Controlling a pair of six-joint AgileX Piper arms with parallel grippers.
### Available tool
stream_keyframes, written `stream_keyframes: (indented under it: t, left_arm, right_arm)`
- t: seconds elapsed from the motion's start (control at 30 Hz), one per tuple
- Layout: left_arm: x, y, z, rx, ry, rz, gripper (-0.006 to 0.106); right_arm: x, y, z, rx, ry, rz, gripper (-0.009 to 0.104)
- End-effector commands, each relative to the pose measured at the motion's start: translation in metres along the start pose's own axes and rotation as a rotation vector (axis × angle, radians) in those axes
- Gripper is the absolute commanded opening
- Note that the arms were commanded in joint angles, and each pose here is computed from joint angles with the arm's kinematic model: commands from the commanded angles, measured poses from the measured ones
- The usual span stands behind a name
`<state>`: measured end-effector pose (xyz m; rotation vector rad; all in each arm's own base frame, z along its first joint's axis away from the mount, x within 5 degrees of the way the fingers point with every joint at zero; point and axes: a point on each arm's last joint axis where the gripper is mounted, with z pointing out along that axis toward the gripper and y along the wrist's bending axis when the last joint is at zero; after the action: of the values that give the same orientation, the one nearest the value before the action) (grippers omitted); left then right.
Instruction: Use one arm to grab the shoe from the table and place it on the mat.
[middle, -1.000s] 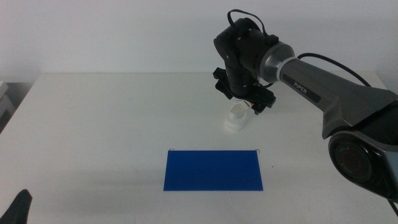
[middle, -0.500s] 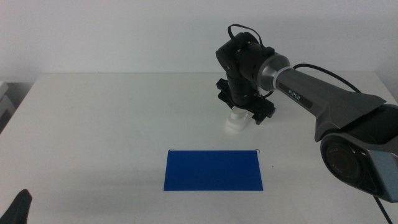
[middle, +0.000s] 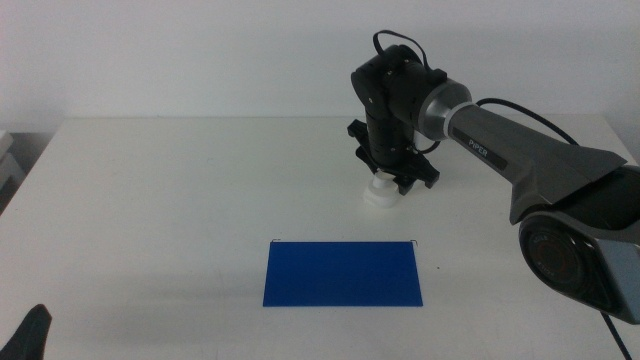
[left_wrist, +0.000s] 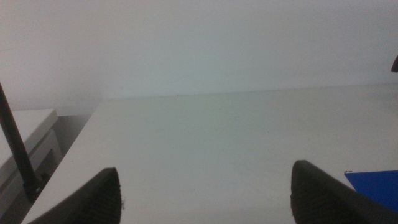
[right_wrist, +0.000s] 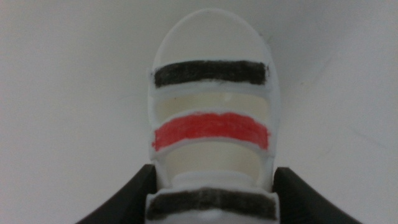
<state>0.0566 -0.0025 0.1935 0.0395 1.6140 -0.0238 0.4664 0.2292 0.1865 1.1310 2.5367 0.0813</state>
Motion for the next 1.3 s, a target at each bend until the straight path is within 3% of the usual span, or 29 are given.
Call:
stream_keyframes:
  t: [0.0,0.23,0.5,0.9,1.1,1.27]
  left_arm:
    - [-0.006,0.000,-0.001,-0.001,-0.087,-0.014,0.094]
    - [-0.006,0.000,-0.001,-0.001,-0.087,-0.014,0.094]
    - [-0.006,0.000,-0.001,-0.001,-0.087,-0.014,0.094]
    - [-0.006,0.000,-0.001,-0.001,-0.087,-0.014,0.094]
    - [-0.006,0.000,-0.001,-0.001,-0.087,-0.014,0.094]
    - [-0.006,0.000,-0.001,-0.001,-0.087,-0.014,0.094]
  right_arm:
    - [-0.013,0.002,-0.068,-0.075,-0.068,0.013,-0.004]
    - [0.012,0.001,-0.129,-0.166,-0.113,-0.001,-0.004]
    - [0.056,-0.028,-0.172,-0.167,-0.094,-0.013,-0.004]
    - [0.110,-0.054,-0.154,-0.047,-0.016,-0.029,-0.004]
    - [0.107,-0.054,-0.154,-0.048,-0.048,-0.130,-0.004]
    - [0.108,-0.054,-0.154,-0.043,-0.046,-0.335,-0.004]
